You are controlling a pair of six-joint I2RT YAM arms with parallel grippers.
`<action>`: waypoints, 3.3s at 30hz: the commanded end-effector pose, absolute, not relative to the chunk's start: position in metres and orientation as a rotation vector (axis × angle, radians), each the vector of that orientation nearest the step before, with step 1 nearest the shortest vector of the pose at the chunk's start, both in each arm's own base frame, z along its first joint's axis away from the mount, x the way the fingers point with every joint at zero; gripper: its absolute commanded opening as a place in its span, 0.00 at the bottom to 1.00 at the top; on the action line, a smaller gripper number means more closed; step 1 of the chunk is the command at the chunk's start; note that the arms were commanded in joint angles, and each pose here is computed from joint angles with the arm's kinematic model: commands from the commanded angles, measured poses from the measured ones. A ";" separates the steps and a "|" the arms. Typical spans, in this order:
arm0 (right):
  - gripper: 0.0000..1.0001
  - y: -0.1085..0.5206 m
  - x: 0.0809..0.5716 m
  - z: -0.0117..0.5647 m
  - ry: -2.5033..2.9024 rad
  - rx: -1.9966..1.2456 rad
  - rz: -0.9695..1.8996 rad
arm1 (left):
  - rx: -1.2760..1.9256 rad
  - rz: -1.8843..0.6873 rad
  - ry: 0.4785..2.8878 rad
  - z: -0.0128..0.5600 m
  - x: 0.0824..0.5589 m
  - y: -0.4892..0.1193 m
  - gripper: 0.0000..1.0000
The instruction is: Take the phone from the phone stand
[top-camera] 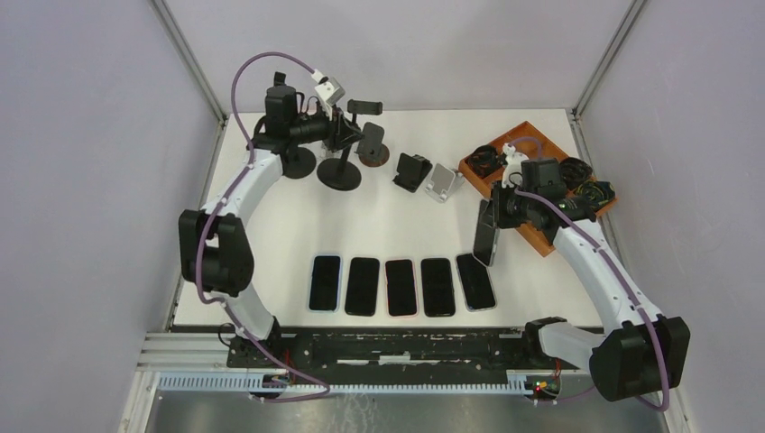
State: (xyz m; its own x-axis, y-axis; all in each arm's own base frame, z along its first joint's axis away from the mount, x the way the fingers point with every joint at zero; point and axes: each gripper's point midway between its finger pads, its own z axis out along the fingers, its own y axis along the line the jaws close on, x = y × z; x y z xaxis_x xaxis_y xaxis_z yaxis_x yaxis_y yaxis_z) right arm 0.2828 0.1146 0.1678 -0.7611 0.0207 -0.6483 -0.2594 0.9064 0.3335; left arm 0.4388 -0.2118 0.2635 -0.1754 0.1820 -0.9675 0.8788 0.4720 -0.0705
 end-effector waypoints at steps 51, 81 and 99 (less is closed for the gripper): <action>0.50 0.042 0.218 0.022 2.781 -0.057 -0.003 | 0.838 -0.748 1.505 0.238 0.478 -0.208 0.65; 0.83 0.012 0.236 0.049 2.537 0.353 -0.001 | 0.604 -0.627 1.992 0.245 0.382 -0.064 1.00; 0.98 -0.043 0.347 0.216 1.780 0.453 -0.222 | 0.196 -0.327 1.982 0.232 0.394 -0.006 1.00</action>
